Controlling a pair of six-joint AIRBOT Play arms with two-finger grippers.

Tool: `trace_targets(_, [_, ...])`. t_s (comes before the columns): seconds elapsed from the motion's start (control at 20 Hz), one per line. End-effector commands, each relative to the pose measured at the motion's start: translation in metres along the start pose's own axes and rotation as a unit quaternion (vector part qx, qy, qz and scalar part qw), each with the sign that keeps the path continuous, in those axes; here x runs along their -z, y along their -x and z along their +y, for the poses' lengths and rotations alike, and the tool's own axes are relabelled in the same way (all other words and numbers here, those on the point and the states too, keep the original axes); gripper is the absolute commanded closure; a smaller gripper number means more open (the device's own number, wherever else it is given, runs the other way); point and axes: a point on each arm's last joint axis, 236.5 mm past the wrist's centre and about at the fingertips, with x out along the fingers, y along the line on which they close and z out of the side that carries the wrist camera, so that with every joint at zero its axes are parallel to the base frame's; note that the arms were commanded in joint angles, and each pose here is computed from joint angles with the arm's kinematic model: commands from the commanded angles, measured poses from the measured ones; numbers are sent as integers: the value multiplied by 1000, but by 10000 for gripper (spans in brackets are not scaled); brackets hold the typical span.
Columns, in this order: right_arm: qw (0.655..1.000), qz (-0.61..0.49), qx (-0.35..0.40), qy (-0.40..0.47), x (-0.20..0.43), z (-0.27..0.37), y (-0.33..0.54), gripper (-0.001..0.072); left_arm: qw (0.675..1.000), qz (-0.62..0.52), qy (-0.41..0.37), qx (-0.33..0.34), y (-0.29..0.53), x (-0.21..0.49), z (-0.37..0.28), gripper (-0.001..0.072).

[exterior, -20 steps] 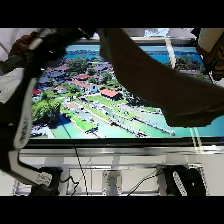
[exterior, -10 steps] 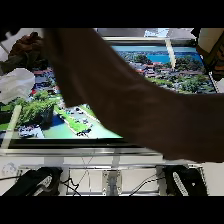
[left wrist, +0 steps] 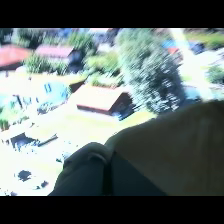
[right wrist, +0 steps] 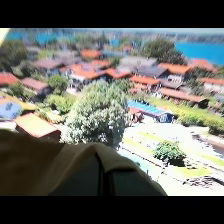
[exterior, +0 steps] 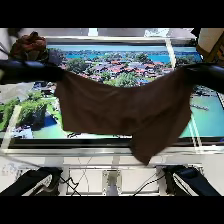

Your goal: Fold the shirts.

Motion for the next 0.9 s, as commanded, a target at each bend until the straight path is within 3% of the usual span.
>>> trace_targets(0.0, [998,5,8,-62,9,-22,-118,602,996,-14,47,-69,-94,6,56,375])
trace_targets(0.05, [996,-7,19,-92,7,-37,-139,373,994,-61,55,-77,-106,-14,65,-13])
trace_targets(0.1, [992,-20,32,-121,4,-54,-153,237,988,-116,69,-80,-111,-38,72,15])
trace_targets(0.3, [984,-9,111,-137,15,-131,-140,236,959,-245,110,-86,-85,-94,101,16])
trace_targets(0.4, [977,42,152,-141,42,-168,-114,236,966,-190,138,-106,-83,-68,121,18])
trace_targets(0.55, [959,191,170,-125,118,-195,-75,236,974,25,141,-174,-85,38,147,20])
trace_targets(0.65, [946,256,139,-142,165,-191,-60,236,967,92,117,-208,-78,81,157,20])
trace_targets(0.85, [928,274,79,-241,235,-171,-52,236,964,122,127,-199,-60,141,142,20])
